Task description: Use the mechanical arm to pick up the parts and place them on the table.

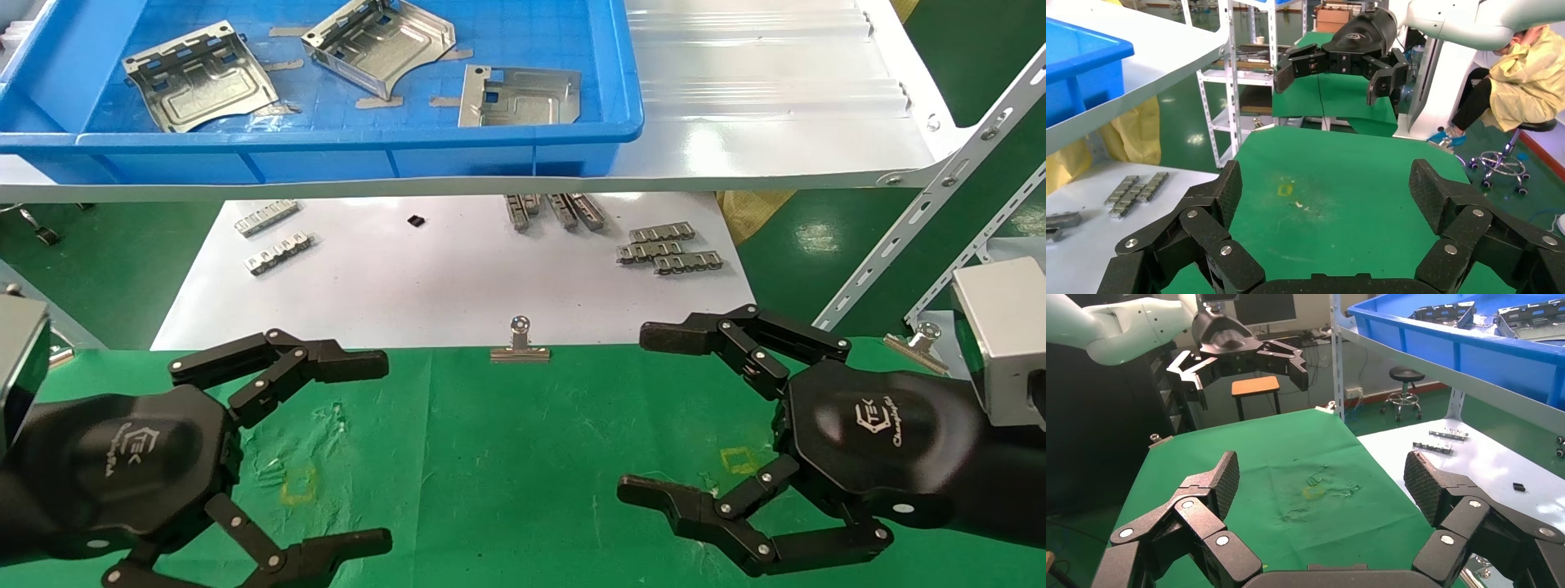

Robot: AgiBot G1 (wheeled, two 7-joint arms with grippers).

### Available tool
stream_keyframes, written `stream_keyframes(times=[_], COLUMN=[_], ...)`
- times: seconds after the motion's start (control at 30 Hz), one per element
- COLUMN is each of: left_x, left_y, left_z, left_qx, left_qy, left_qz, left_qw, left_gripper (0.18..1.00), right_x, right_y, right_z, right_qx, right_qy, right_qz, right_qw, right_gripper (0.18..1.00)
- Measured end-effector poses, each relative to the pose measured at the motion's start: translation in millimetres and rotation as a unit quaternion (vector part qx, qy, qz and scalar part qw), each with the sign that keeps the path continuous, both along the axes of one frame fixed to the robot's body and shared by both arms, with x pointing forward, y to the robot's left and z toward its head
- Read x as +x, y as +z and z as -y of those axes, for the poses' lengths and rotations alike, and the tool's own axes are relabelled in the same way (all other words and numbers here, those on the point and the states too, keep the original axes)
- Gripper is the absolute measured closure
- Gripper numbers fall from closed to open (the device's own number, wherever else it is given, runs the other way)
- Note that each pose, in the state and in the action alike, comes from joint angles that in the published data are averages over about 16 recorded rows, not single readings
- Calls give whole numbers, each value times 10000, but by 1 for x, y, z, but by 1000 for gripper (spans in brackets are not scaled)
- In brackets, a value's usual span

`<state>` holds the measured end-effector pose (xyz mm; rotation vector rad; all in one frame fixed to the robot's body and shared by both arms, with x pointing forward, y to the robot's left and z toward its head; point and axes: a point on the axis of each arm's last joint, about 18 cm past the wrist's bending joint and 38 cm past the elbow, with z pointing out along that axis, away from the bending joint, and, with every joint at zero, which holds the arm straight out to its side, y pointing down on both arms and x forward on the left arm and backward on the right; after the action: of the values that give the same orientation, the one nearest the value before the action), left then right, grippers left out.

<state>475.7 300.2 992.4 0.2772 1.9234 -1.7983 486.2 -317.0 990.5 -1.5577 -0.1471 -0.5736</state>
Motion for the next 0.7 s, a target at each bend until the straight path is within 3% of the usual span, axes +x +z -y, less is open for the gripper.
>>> stream_keyframes(times=[0.43,0.7], left_x=[0,0], left_y=[0,0], left_z=[0,0], left_qx=[0,0], left_qy=[0,0], left_qz=[0,0], left_qw=[10000,10000], left_gripper=[183,183], right_x=[0,0], right_y=[0,0], right_z=[0,0], right_qx=[0,0], right_qy=[0,0], right_qz=[0,0], right_qw=[10000,10000], right_gripper=[214,309])
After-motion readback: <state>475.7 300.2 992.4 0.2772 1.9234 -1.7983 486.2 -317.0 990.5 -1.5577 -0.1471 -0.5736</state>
